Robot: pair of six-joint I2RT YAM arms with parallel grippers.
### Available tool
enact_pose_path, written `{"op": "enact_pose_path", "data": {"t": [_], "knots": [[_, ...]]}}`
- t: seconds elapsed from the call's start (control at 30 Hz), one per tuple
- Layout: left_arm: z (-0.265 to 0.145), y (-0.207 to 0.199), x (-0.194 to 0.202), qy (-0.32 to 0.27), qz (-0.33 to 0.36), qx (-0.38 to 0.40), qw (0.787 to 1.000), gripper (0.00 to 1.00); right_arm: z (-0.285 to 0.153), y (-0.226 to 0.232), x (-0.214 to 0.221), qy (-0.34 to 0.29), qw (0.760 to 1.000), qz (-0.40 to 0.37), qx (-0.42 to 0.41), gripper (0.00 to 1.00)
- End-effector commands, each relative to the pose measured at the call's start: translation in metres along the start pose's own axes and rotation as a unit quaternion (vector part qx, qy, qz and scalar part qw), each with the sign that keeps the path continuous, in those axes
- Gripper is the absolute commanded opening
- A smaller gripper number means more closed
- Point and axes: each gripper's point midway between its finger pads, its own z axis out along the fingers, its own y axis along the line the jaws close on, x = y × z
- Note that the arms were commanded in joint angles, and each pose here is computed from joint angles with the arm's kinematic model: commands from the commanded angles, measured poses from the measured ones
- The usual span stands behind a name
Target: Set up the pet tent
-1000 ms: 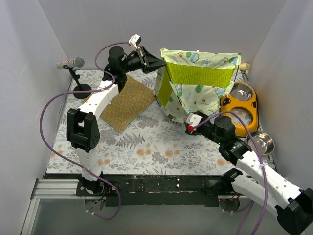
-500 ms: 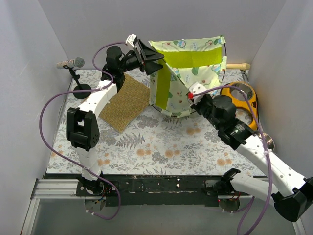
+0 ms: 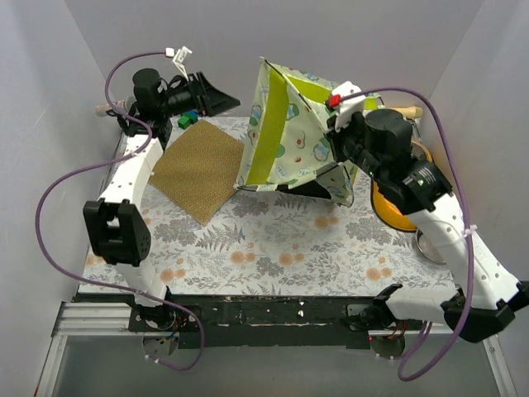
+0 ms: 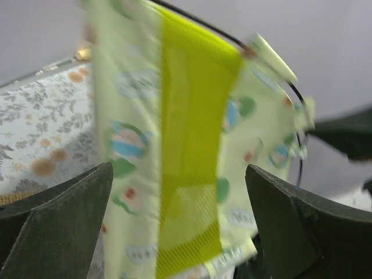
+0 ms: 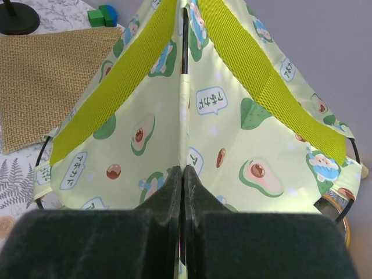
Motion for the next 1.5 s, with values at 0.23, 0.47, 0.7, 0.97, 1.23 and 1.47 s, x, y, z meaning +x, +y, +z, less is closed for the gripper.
{"op": "enact_pose_path", "data": {"t": [0.23,0.47,0.7,0.97,1.23,1.47], "knots": [[-0.049,-0.048,0.067,0.079,0.099,-0.055,0.990,0.98,0.068,-0.037,0.003,0.132,0.990,0.013,0.037,0.41],[-0.075,0.009,0.090,0.126,0.098,-0.205,0.966,0.98,0.094,-0.063,-0.066,0.016,0.998,-0.038,0.049,0.79],[-0.115,0.083,0.142,0.207,0.142,-0.320,0.914,0.98,0.049,-0.045,-0.034,0.026,0.998,-0.051,0.011,0.80],[-0.121,0.123,0.218,0.298,0.359,-0.362,0.807,0.98,0.016,-0.026,0.062,0.148,0.989,-0.003,-0.005,0.79],[-0.117,0.151,0.255,0.306,0.542,-0.429,0.655,0.98,0.006,-0.031,0.088,0.176,0.984,0.008,0.016,0.80],[-0.138,0.189,0.273,0.334,0.583,-0.468,0.574,0.95,0.000,-0.043,0.095,0.182,0.982,0.000,0.041,0.80]]}}
